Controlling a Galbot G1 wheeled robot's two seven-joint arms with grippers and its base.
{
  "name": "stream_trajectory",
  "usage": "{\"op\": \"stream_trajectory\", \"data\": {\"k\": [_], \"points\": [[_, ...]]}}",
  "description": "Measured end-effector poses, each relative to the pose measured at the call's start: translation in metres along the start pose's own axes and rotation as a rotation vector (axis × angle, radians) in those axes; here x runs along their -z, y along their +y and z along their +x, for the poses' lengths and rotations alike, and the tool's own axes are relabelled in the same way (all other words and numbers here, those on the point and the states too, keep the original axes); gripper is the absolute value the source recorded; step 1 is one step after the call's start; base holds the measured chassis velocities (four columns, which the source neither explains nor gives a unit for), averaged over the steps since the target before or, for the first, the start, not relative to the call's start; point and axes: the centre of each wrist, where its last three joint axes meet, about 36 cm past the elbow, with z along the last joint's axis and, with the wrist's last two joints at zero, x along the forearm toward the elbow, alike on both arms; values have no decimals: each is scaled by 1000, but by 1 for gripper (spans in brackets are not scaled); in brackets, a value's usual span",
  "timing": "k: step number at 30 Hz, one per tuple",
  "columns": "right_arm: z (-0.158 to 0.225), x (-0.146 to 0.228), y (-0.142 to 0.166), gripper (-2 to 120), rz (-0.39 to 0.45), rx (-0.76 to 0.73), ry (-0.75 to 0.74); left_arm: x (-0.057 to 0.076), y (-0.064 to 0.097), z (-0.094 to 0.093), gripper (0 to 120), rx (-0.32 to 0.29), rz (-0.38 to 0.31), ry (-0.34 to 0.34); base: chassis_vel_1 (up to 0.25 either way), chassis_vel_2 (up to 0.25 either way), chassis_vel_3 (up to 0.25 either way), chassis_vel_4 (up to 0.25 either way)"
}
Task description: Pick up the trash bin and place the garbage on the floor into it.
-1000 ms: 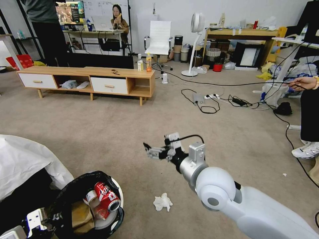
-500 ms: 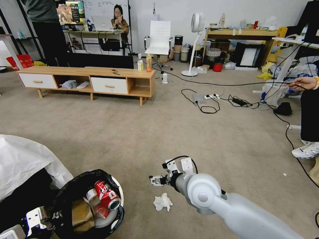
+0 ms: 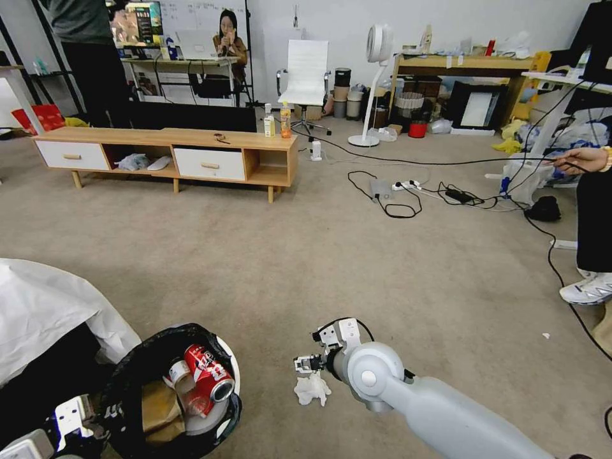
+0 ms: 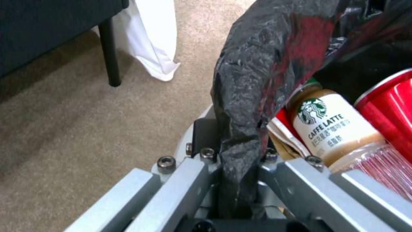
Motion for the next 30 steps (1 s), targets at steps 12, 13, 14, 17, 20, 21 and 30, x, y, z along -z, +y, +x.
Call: {"op": "stream_trajectory", "data": {"k": [12,13,14,17,20,21,30], "points": [[-39,-13,-9,100,-7,-23,35,-3,1,-4,2,-2,4,9,0,0,0,0],[-42,-14,-9,100,-7,-24,38,-3,0,-4,2,-3,4,9,0,0,0,0],[-45,-16,-9,100,-8,-23,43,-4,0,-5,2,-4,5,10,0,0,0,0],[-49,-18,-8,100,-9,-21,49,-4,0,-5,2,-4,5,12,0,0,0,0],[-60,-22,-7,100,-14,-21,63,-5,0,-5,2,-5,5,13,0,0,0,0],[-60,-22,-7,100,-14,-21,63,-5,0,-5,2,-5,5,13,0,0,0,0],[-88,-34,-4,100,-6,-21,76,-7,0,-4,2,-5,6,14,0,0,0,0]]}}
